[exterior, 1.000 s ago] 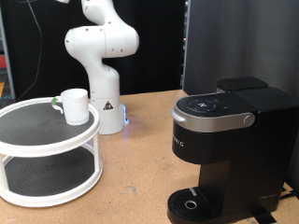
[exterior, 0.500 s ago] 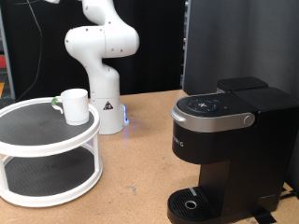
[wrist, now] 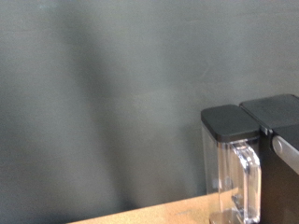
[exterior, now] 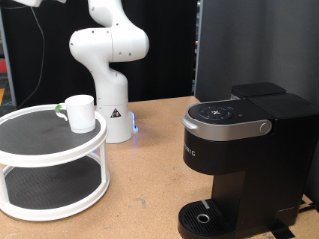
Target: Make a cup of coffee with the keurig machine
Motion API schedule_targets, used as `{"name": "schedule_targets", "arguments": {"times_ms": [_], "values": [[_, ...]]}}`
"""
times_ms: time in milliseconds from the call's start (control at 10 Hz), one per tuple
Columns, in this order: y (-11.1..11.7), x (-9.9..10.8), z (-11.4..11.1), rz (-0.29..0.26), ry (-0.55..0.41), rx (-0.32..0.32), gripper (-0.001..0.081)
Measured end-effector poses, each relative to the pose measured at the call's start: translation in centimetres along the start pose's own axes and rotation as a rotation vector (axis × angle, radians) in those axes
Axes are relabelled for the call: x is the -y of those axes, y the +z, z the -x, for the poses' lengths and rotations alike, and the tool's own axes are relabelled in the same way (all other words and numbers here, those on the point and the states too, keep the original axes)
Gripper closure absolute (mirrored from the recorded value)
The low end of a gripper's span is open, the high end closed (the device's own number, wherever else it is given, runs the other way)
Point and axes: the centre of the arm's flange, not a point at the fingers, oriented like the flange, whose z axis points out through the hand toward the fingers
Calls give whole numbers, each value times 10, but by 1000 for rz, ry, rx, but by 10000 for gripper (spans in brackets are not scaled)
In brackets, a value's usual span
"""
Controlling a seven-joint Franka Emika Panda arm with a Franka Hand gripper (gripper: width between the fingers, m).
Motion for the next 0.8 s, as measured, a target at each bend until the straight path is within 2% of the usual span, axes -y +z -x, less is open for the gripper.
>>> {"name": "schedule_targets", "arguments": {"times_ms": [100,300,500,800], "values": [[-3,-3,2,25,9,-4,799],[-4,-5,5,40,3,14,799],[-2,-7,7,34,5,13,799],[7,-24,20,28,-15,-1,799]]}}
